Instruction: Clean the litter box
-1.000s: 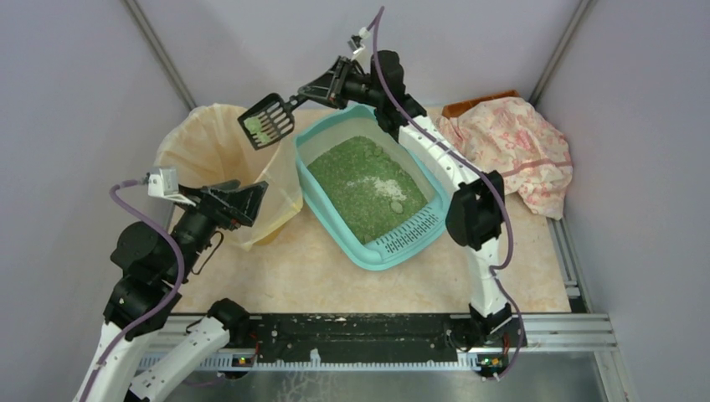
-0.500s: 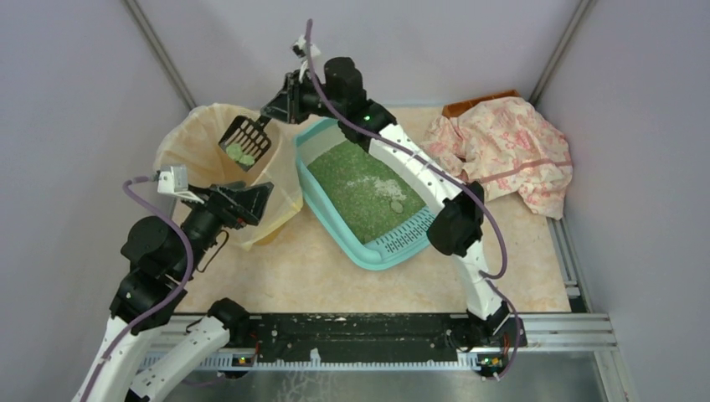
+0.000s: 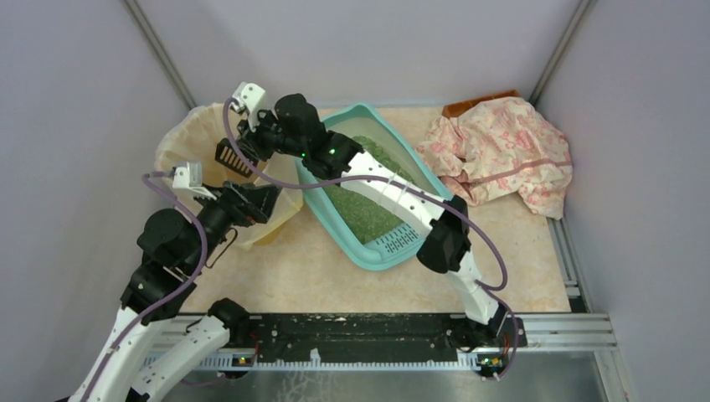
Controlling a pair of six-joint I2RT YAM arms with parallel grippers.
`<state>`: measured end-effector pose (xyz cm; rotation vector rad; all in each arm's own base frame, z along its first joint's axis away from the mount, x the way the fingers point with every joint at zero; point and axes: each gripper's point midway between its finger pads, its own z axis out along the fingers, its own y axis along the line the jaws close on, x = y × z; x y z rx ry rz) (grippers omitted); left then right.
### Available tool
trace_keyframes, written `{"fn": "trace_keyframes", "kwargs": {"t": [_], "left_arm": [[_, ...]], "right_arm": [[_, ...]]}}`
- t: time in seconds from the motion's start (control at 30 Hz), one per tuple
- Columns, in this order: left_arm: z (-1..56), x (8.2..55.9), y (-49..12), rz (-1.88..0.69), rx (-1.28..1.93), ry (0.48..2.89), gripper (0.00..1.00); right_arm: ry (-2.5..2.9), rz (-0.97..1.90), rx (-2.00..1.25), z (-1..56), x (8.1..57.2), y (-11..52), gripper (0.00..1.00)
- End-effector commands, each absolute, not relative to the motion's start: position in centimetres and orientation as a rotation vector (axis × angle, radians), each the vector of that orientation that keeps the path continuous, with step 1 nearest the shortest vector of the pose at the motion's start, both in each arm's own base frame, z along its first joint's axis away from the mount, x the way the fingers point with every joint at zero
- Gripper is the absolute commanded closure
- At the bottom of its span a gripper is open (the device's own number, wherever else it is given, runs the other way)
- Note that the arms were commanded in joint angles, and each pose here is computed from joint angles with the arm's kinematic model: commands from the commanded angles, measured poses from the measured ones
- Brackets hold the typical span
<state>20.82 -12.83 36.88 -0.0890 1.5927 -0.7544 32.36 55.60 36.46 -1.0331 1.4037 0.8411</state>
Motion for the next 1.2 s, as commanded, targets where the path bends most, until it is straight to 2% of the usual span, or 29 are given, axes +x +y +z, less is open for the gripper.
{"fn": "trace_keyframes", "kwargs": {"t": [0.0,0.23,0.4,0.53,0.67,0.83,0.97,1.17], "left_arm": [[37.4,21.0,-13.4,-0.78,-0.073,1.572,0.03],[36.9,21.1,-13.9,-0.787,-0.057,1.587,0.03],[36.2,21.1,-14.2,-0.803,-0.055,1.598,0.03],[35.4,21.2,-14.6,-0.815,-0.045,1.616,0.04],[34.7,21.0,-14.7,-0.822,-0.045,1.634,0.04],[34.4,21.0,-14.7,-0.82,-0.042,1.638,0.04],[34.3,21.2,-14.4,-0.804,-0.067,1.645,0.02],[33.9,22.1,-14.9,-0.788,-0.054,1.66,0.02]], "right_arm": [[1.188,0.766,-0.902,46.7,32.3,52.1,1.0],[1.105,0.933,-0.847,51.6,28.9,50.0,1.0],[0.985,1.095,-0.712,56.3,27.2,45.7,1.0],[0.923,1.224,-0.589,58.2,28.3,40.7,1.0],[0.927,1.23,-0.456,58.3,30.8,35.0,1.0],[1.027,1.192,-0.309,54.6,34.6,28.3,1.0],[1.257,0.874,-0.236,47.6,37.9,24.7,1.0],[1.494,0.528,-0.339,39.1,38.6,25.0,1.0]]}}
